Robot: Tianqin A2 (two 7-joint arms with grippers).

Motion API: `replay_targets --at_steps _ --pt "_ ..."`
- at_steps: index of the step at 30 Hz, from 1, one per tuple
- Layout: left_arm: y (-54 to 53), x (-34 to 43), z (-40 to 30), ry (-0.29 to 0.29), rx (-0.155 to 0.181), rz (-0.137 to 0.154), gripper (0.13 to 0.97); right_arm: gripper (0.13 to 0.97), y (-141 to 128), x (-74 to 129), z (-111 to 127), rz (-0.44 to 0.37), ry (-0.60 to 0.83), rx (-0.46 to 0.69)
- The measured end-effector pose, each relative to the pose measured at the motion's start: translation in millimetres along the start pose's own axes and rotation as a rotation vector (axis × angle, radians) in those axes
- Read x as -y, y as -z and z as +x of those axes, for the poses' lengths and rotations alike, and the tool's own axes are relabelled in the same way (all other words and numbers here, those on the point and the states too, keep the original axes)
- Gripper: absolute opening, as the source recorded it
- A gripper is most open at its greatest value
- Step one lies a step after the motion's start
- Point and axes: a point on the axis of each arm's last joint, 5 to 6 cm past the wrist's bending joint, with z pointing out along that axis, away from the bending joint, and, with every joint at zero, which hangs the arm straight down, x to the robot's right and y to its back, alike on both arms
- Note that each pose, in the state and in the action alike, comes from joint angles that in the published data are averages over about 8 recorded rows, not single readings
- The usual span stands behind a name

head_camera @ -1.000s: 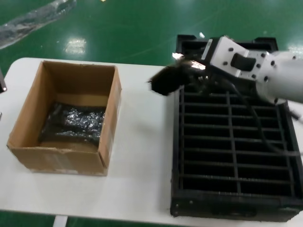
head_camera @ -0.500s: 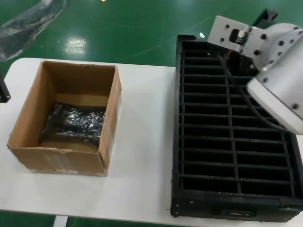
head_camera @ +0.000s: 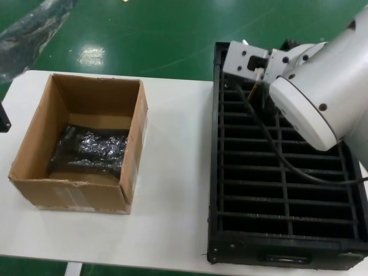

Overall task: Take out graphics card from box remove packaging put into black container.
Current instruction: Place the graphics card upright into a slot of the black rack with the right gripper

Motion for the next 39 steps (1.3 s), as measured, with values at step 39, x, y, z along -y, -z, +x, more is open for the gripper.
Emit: replay_targets --at_steps 39 --pt "0.6 -13.8 1.1 -0.01 -0.014 -0.031 0.14 0.175 -54.4 -1.6 -15.9 0.008 -0.008 0.067"
